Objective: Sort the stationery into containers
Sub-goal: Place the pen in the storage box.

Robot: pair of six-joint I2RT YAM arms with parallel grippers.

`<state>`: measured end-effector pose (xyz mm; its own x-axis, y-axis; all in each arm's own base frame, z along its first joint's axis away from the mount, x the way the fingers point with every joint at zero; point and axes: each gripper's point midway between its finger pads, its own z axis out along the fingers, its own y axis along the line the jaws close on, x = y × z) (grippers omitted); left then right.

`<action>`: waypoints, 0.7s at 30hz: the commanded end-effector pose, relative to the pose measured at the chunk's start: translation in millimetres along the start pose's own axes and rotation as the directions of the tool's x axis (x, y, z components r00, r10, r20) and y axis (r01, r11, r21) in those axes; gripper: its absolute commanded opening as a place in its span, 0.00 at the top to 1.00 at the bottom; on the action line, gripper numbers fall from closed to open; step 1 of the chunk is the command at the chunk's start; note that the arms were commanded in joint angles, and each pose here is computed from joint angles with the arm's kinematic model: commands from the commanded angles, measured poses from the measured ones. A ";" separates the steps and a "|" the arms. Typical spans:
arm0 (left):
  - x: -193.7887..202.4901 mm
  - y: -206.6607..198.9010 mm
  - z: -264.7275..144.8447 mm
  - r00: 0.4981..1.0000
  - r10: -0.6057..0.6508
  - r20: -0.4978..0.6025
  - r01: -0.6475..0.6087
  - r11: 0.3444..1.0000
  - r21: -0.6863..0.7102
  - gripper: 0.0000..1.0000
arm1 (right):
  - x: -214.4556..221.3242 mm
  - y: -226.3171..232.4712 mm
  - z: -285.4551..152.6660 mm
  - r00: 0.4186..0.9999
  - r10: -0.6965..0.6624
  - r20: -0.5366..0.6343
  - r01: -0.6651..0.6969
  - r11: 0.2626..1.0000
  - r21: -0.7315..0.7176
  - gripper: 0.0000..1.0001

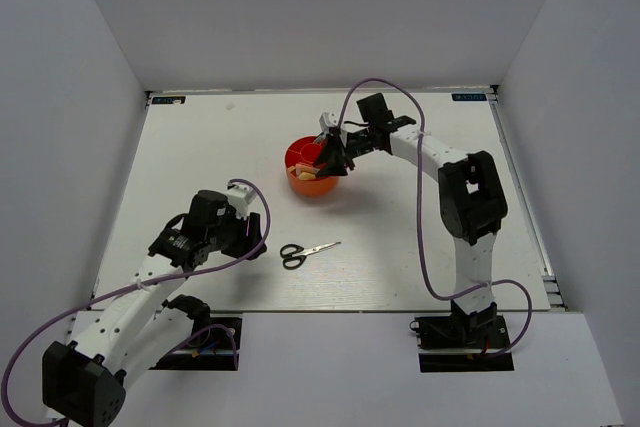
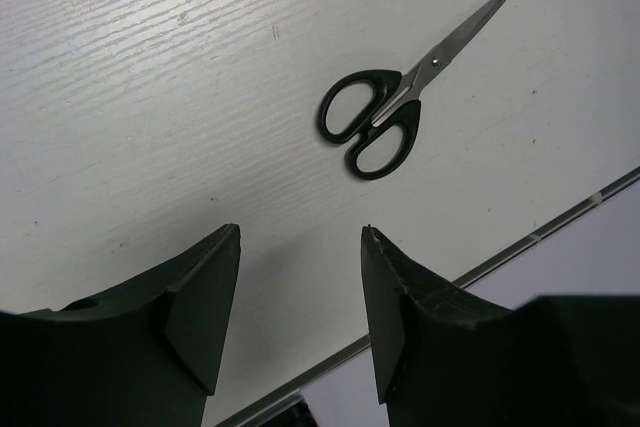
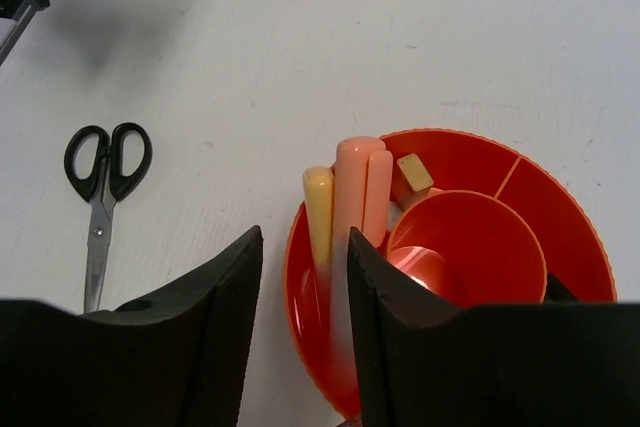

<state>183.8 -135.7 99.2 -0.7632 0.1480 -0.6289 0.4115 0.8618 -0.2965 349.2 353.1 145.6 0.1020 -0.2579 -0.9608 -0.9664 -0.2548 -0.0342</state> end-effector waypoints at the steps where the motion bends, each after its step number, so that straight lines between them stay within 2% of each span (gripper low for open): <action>1: -0.9 -3.8 -0.5 1.000 0.012 -0.002 -0.012 1.000 0.018 0.39 | -31.7 8.1 -9.4 0.998 -0.054 0.008 0.054 0.998 0.016 0.58; 3: -1.1 -4.3 -0.4 1.000 0.014 0.000 -0.014 1.000 0.022 0.40 | -42.6 14.1 -13.9 0.998 -0.059 0.013 0.058 0.998 0.025 0.65; 5: -0.2 -5.0 0.2 1.000 0.014 -0.004 -0.014 1.000 0.027 0.43 | -51.5 18.6 -21.2 1.000 0.031 0.005 -0.031 0.997 0.067 0.72; 6: -0.2 -4.6 0.4 1.000 0.012 -0.005 -0.012 1.000 0.026 0.46 | -64.0 11.3 -32.7 0.999 0.005 -0.035 0.001 0.986 0.167 0.84; 7: 0.2 -5.3 0.6 1.000 0.011 -0.006 -0.011 0.999 0.031 0.53 | -62.4 17.7 -34.4 0.993 0.118 -0.030 -0.109 0.975 0.195 0.98; 8: 0.3 -6.6 0.4 1.000 0.011 -0.004 -0.011 0.999 0.036 0.56 | -63.2 19.0 -39.1 0.988 0.152 -0.031 -0.141 0.963 0.229 1.00; 9: 0.5 -6.4 1.1 1.000 0.008 -0.005 -0.008 0.999 0.037 0.61 | -75.7 9.7 -60.7 0.985 0.163 -0.063 -0.127 0.914 0.386 1.00; 10: -0.5 -8.0 0.9 1.000 0.008 -0.003 -0.008 0.999 0.045 0.71 | -57.2 11.0 -66.3 0.952 0.305 -0.032 -0.255 0.845 0.470 1.00; 11: 0.9 -8.9 1.7 1.000 0.005 -0.010 -0.004 0.999 0.052 0.76 | -53.3 12.0 -74.2 0.893 0.448 0.032 -0.390 0.739 0.550 1.00; 12: -0.4 -10.0 2.1 1.000 0.006 -0.005 -0.006 0.998 0.057 0.80 | -41.7 15.6 -93.5 0.847 0.531 0.034 -0.421 0.629 0.654 1.00; 13: 1.9 -9.3 3.6 1.000 -0.003 -0.020 0.005 0.999 0.054 0.86 | -27.9 34.4 -98.0 0.782 0.623 -0.001 -0.471 0.592 0.654 0.84; 14: -1.6 -11.8 3.7 1.000 -0.004 -0.010 0.005 0.998 0.065 0.86 | -3.9 59.7 -101.1 0.677 0.733 -0.062 -0.530 0.545 0.650 0.63; 15: -1.7 -12.1 4.8 1.000 -0.008 -0.015 0.009 0.998 0.068 0.86 | 0.7 71.6 -97.1 0.628 0.772 -0.096 -0.570 0.541 0.618 0.44; 16: -0.2 -12.8 8.1 0.999 -0.036 -0.037 0.038 0.997 0.067 0.85 | 15.0 96.7 -102.7 0.521 0.844 -0.129 -0.636 0.485 0.601 0.25; 17: -3.6 -15.5 9.4 0.998 -0.045 -0.036 0.047 0.996 0.080 0.80 | 26.4 121.5 -96.6 0.436 0.886 -0.159 -0.702 0.445 0.556 0.22; 18: -7.0 -18.2 11.6 0.996 -0.080 -0.049 0.084 0.993 0.084 0.73 | 40.7 136.9 -94.7 0.387 0.908 -0.164 -0.733 0.410 0.542 0.28; 19: -9.2 -19.1 13.4 0.993 -0.107 -0.056 0.111 0.991 0.079 0.65 | 42.2 133.1 -97.8 0.420 0.897 -0.137 -0.721 0.421 0.550 0.38; 20: -6.8 -18.8 20.0 0.987 -0.120 -0.105 0.126 0.990 0.058 0.59 | 58.3 145.1 -97.2 0.391 0.910 -0.138 -0.727 0.397 0.561 0.51; 21: -11.9 -16.0 19.5 0.985 -0.133 -0.108 0.136 0.991 0.018 0.56 | 63.1 146.9 -98.0 0.384 0.915 -0.119 -0.725 0.379 0.575 0.67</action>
<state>181.9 -148.9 82.1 -0.8509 0.1289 -0.5093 0.3522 0.8592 -0.3710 279.9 232.5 136.9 -0.6776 -0.4584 -0.5751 -0.7279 0.5299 0.4352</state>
